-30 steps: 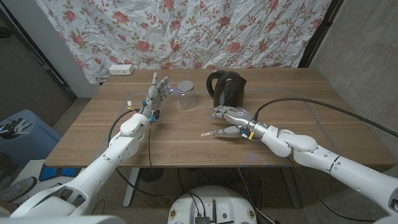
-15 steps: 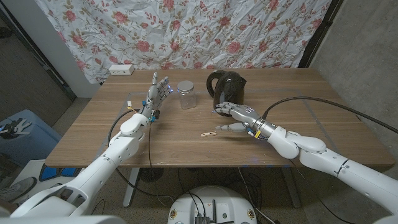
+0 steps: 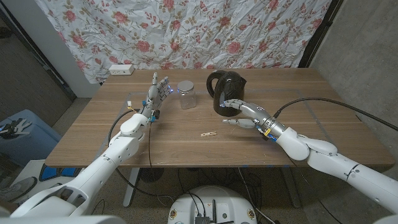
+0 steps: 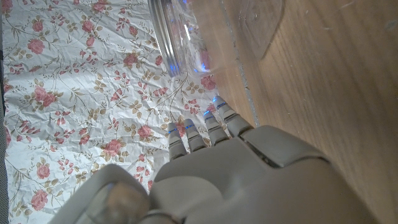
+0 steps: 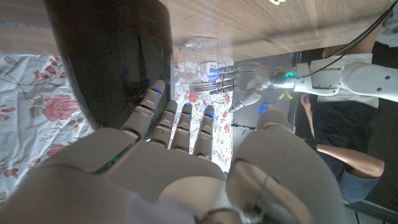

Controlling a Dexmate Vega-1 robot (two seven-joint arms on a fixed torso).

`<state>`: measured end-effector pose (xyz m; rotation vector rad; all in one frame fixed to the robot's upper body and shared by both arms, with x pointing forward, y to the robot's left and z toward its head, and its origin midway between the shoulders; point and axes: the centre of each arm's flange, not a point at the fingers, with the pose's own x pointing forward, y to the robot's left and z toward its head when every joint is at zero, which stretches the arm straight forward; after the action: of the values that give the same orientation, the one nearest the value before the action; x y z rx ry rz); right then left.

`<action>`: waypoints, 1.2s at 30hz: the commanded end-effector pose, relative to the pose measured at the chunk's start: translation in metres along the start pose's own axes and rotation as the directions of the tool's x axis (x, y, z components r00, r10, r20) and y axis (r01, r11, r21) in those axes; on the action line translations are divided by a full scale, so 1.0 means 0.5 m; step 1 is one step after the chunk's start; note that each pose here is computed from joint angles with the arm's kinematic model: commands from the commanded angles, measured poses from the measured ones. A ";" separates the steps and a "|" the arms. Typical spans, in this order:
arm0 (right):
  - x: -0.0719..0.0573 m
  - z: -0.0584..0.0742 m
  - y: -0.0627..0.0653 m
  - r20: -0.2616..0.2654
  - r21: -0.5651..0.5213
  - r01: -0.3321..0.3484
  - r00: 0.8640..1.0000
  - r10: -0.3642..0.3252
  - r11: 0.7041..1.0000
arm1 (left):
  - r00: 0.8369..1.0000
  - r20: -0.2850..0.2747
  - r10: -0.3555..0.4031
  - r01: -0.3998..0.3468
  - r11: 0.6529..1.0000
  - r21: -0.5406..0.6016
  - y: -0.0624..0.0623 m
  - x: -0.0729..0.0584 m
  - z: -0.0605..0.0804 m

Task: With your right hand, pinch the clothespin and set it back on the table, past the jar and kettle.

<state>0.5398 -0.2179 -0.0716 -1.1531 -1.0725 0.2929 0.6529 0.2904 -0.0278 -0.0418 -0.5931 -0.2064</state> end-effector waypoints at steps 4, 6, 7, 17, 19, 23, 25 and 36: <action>-0.044 -0.050 -0.034 -0.076 0.200 0.098 0.993 -0.085 0.975 | 1.000 0.000 0.000 0.000 1.000 0.000 0.000 0.000 0.000; -0.049 -0.057 -0.037 -0.102 0.223 0.119 0.990 -0.098 0.968 | 1.000 0.000 0.000 0.000 1.000 0.000 0.000 0.000 0.000; -0.051 -0.061 -0.038 -0.116 0.235 0.133 0.987 -0.107 0.963 | 1.000 0.000 0.000 0.000 1.000 0.000 0.000 0.000 0.000; -0.048 -0.093 -0.044 -0.196 0.326 0.222 0.967 -0.163 0.919 | 1.000 0.000 0.000 0.000 1.000 0.000 0.000 0.000 0.000; -0.046 -0.100 -0.046 -0.216 0.361 0.246 0.960 -0.176 0.900 | 1.000 0.000 0.000 0.000 1.000 0.000 0.000 0.000 0.000; -0.039 -0.119 -0.046 -0.248 0.414 0.258 0.955 -0.165 0.873 | 1.000 0.000 0.000 0.000 1.000 0.000 0.000 0.000 0.000; -0.036 -0.131 -0.042 -0.259 0.430 0.255 0.954 -0.152 0.866 | 1.000 0.000 0.000 0.000 1.000 0.000 0.000 0.000 0.000; -0.033 -0.157 -0.043 -0.335 0.498 0.337 0.925 -0.181 0.799 | 1.000 0.000 0.000 0.000 1.000 0.000 0.000 0.000 0.000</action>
<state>0.5739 -0.2772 -0.0647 -0.6254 -0.8636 0.2303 0.6529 0.2904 -0.0280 -0.0415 -0.5928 -0.2066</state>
